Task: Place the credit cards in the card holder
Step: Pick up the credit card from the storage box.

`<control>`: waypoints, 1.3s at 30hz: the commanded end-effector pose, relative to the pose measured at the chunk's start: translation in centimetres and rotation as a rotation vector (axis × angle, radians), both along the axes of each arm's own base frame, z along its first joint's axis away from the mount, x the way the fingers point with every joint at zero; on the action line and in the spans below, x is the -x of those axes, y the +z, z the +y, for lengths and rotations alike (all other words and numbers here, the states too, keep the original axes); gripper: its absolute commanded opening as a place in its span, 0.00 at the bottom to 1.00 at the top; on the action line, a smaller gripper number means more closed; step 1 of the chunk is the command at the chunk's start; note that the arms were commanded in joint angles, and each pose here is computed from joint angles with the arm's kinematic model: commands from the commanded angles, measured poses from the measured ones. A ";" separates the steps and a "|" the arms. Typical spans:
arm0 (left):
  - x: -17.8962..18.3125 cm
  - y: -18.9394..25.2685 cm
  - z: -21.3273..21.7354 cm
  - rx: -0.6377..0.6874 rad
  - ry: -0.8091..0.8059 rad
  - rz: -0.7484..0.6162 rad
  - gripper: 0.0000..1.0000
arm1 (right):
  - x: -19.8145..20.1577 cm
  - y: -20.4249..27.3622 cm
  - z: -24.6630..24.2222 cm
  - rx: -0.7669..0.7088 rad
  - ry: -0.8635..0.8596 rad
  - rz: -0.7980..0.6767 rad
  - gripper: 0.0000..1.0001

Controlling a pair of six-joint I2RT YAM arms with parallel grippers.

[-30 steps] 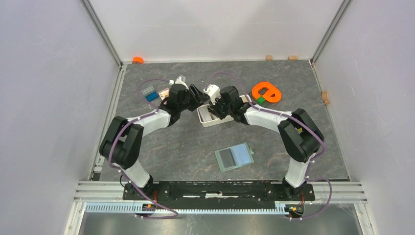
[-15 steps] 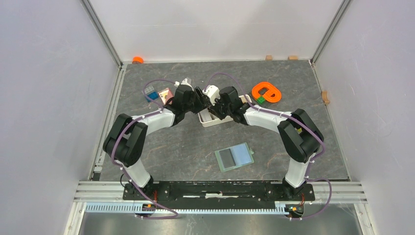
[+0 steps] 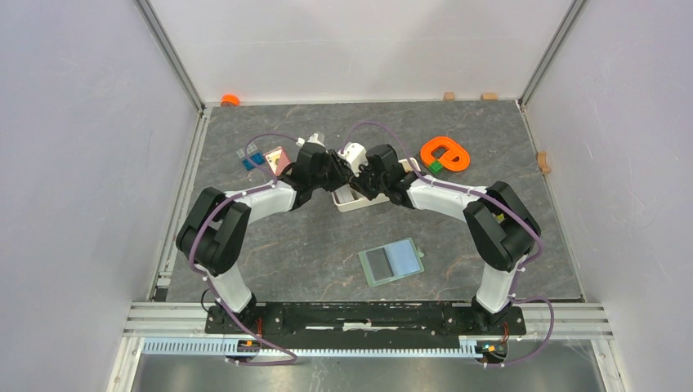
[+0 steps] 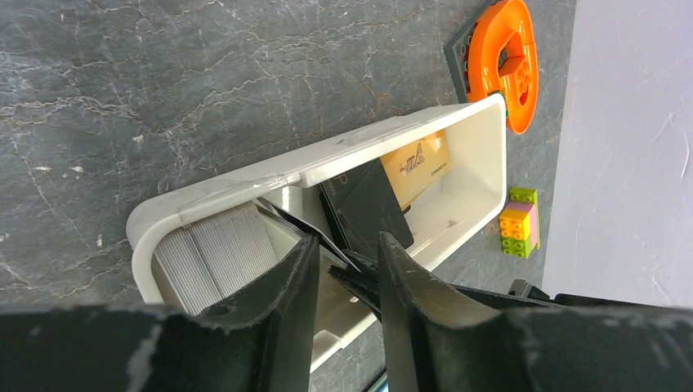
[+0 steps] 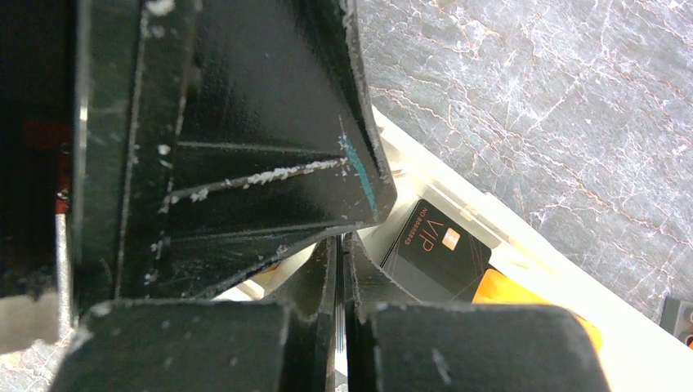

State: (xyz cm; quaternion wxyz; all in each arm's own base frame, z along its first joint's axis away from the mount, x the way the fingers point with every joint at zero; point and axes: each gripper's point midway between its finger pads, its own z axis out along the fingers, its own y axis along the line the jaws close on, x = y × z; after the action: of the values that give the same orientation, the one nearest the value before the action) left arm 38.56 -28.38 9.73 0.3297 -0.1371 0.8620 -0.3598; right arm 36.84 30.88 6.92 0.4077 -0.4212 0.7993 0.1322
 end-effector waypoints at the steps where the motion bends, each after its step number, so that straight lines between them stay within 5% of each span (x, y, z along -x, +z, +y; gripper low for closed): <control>1: -0.6 1.3 -0.4 -0.012 -0.010 -0.052 0.37 | -0.4 2.5 1.3 -0.045 0.029 -0.056 0.00; 29: -1.4 -1.2 -0.8 -0.059 -0.015 0.013 0.23 | 0.5 1.7 1.7 0.074 0.080 -0.128 0.00; 39: -1.3 -1.9 -1.3 -0.004 0.010 0.056 0.02 | 1.2 1.8 2.3 0.139 0.089 -0.187 0.00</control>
State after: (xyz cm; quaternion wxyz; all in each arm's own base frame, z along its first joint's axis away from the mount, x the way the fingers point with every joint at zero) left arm 39.07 -28.82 7.76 0.3053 -0.1350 0.8781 -0.3429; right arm 37.08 29.90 6.73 0.4155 -0.4499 0.7893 0.0452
